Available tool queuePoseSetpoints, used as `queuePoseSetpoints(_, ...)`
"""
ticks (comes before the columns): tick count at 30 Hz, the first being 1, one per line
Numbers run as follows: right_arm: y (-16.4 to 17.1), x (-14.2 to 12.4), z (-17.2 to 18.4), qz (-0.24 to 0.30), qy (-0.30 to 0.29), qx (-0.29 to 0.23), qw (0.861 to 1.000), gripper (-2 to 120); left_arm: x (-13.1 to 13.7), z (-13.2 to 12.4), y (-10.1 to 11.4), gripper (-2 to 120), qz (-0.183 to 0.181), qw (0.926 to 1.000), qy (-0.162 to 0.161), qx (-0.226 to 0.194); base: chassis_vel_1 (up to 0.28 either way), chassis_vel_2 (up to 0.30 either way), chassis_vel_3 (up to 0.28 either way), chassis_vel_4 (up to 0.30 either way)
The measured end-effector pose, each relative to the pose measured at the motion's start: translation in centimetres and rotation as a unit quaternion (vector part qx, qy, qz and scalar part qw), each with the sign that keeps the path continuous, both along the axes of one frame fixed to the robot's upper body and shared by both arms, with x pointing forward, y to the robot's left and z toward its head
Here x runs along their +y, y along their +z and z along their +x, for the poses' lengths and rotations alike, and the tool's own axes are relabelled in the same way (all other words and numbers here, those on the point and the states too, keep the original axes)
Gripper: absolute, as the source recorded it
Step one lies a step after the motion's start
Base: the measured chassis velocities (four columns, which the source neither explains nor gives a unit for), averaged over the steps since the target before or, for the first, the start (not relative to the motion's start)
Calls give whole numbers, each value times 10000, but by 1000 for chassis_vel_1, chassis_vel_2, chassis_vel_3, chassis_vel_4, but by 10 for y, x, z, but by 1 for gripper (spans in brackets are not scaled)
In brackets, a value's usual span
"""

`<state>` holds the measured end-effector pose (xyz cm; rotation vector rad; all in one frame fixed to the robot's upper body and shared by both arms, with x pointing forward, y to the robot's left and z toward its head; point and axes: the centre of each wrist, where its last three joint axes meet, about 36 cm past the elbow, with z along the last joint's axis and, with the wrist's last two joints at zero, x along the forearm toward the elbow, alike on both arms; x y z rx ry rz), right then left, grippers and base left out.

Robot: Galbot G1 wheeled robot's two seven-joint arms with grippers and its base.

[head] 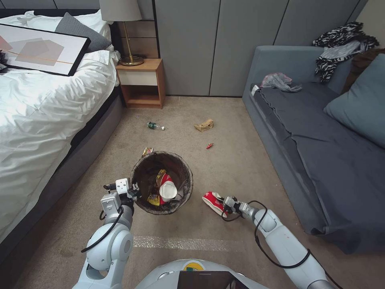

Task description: Pick up the trash bin, then pick up the garbage from the floor and place it into the trash bin.

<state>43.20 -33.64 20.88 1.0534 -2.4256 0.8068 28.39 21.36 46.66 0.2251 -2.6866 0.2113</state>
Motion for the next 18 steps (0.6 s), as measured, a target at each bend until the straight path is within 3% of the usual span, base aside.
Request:
queuePoseSetpoints(7, 57, 7, 4, 544, -262, -929, 9938, 3, 2, 2, -1, 0, 8, 10000, 23, 4, 0, 0, 0, 0)
queuePoseSetpoints(9, 86, 12, -2, 938, -430, -1382, 9850, 3, 3, 2, -3, 0, 22, 10000, 32, 30, 0, 0, 0, 0)
queuePoseSetpoints(12, 102, 17, -4, 1137, -484, -1638, 9787, 3, 3, 2, -4, 0, 23, 10000, 28, 37, 0, 0, 0, 0)
queuePoseSetpoints(14, 145, 32, -7, 1656, -523, -2226, 9593, 3, 3, 2, -5, 0, 17, 10000, 15, 51, 0, 0, 0, 0)
queuePoseSetpoints(15, 145, 32, -7, 1656, -523, -2226, 9593, 3, 3, 2, -5, 0, 17, 10000, 15, 51, 0, 0, 0, 0)
queuePoseSetpoints(16, 174, 44, -11, 2057, -463, -2539, 9440, 3, 2, 2, -6, 0, 13, 10000, 8, 67, 0, 0, 0, 0)
queuePoseSetpoints(18, 202, 56, -16, 2533, -358, -2750, 9268, 3, 1, 2, -6, 0, 4, 10000, -9, 82, 0, 0, 0, 0)
